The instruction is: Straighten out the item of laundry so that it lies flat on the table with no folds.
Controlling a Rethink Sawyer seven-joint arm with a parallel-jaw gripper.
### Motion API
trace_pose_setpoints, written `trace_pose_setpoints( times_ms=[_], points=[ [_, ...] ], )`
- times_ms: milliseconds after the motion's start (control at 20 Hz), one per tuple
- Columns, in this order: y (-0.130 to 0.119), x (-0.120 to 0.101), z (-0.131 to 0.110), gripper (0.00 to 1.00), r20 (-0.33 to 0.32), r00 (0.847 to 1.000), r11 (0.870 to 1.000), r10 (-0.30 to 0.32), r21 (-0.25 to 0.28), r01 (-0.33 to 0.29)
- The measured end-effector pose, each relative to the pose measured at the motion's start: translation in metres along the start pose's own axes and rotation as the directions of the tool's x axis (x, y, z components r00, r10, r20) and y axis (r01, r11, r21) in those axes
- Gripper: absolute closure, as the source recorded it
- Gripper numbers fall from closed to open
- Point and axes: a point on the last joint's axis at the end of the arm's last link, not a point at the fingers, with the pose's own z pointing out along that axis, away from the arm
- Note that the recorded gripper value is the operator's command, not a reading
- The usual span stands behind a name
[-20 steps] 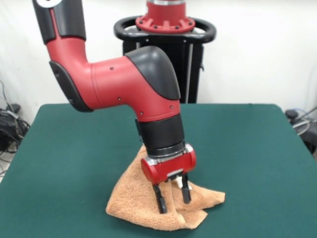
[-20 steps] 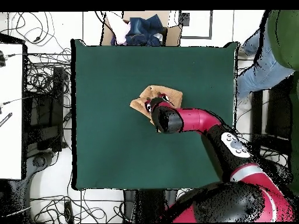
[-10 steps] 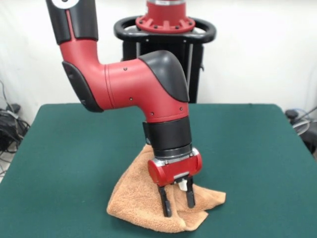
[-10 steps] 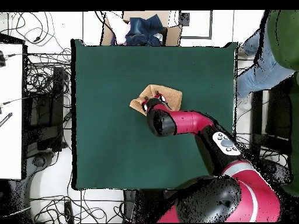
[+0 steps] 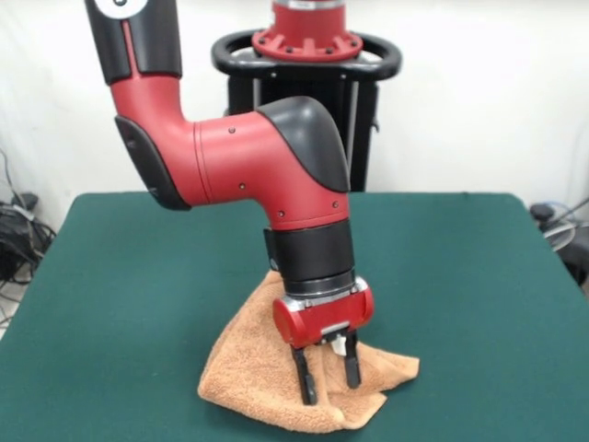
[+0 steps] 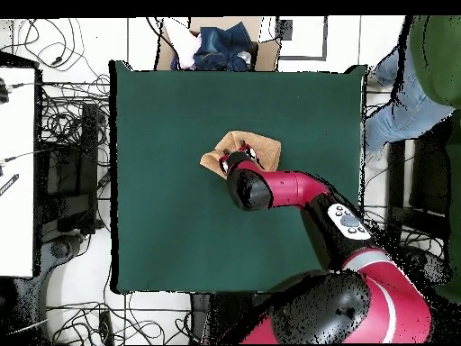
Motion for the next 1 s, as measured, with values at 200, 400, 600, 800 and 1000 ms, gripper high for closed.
trace_pose_setpoints(
  times_ms=[200,400,600,800,1000],
  points=[
    [-0.002,0.001,0.002,0.0,0.003,1.0,1.0,0.007,0.0,-0.007],
    [-0.005,0.002,0.005,0.0,0.012,1.0,1.0,0.025,-0.005,-0.025],
    [-0.009,0.0,0.009,0.0,0.027,0.999,0.999,0.045,-0.01,-0.045],
    [-0.017,-0.002,0.016,0.0,0.05,0.996,0.997,0.078,-0.016,-0.077],
    [-0.02,-0.002,0.017,0.0,0.063,0.993,0.995,0.101,-0.025,-0.1]
  ],
)
